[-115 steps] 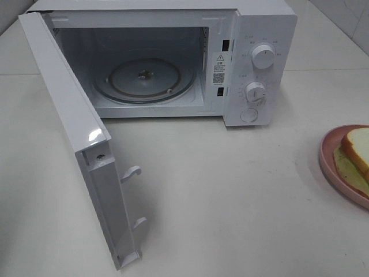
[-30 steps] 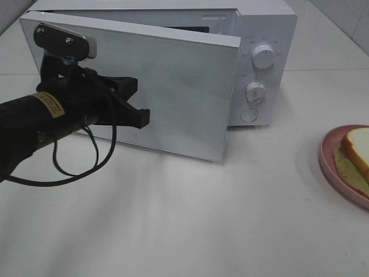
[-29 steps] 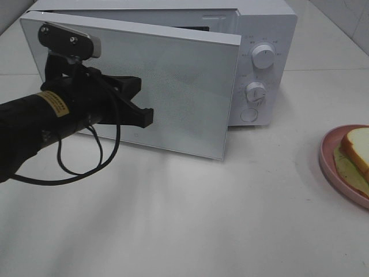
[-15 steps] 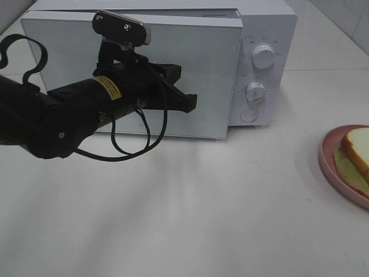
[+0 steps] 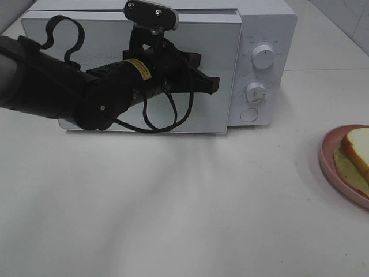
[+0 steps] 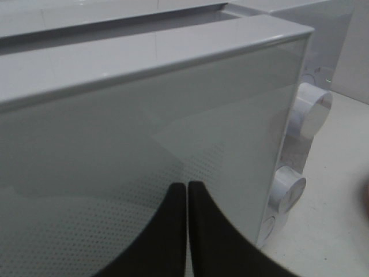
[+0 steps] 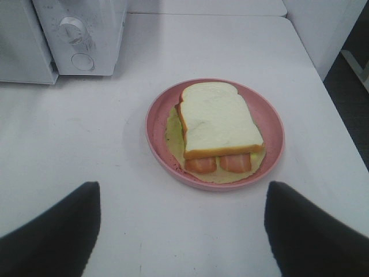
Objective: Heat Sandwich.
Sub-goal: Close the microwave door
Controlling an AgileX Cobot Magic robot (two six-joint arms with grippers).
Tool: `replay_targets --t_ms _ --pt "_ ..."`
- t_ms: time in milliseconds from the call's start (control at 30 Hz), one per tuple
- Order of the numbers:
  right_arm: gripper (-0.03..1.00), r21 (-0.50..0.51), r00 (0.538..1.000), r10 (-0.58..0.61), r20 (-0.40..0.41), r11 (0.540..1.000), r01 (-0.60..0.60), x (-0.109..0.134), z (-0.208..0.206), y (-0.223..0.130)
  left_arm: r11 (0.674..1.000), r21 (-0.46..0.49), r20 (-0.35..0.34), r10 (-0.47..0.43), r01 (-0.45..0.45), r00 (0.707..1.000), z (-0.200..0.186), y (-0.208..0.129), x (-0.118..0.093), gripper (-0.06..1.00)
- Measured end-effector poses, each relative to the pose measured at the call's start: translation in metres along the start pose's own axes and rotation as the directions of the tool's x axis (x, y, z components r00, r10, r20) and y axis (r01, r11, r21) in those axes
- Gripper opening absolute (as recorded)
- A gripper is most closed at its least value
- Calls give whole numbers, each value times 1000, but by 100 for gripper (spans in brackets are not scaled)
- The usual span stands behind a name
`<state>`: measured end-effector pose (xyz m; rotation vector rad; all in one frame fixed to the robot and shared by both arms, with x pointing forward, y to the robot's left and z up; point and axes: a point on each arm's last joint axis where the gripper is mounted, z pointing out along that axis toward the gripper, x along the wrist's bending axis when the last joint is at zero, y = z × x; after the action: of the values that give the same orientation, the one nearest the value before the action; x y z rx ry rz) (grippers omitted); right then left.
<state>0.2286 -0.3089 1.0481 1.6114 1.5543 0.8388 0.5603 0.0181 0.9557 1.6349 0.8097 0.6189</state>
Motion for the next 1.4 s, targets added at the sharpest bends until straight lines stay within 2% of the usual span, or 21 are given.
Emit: replay_targets --t_ms 367,600,1400 --pt "76 0 1000 0 0 1000 0 0 0 0 1000 28 30 12 -13 999 27 2 -11 0" --pt "76 0 1000 0 0 1000 0 0 0 0 999 41 15 29 -29 999 39 7 -2 0" --pt "76 0 1000 0 0 1000 0 0 0 0 997 73 19 35 -37 999 40 8 -1 0"
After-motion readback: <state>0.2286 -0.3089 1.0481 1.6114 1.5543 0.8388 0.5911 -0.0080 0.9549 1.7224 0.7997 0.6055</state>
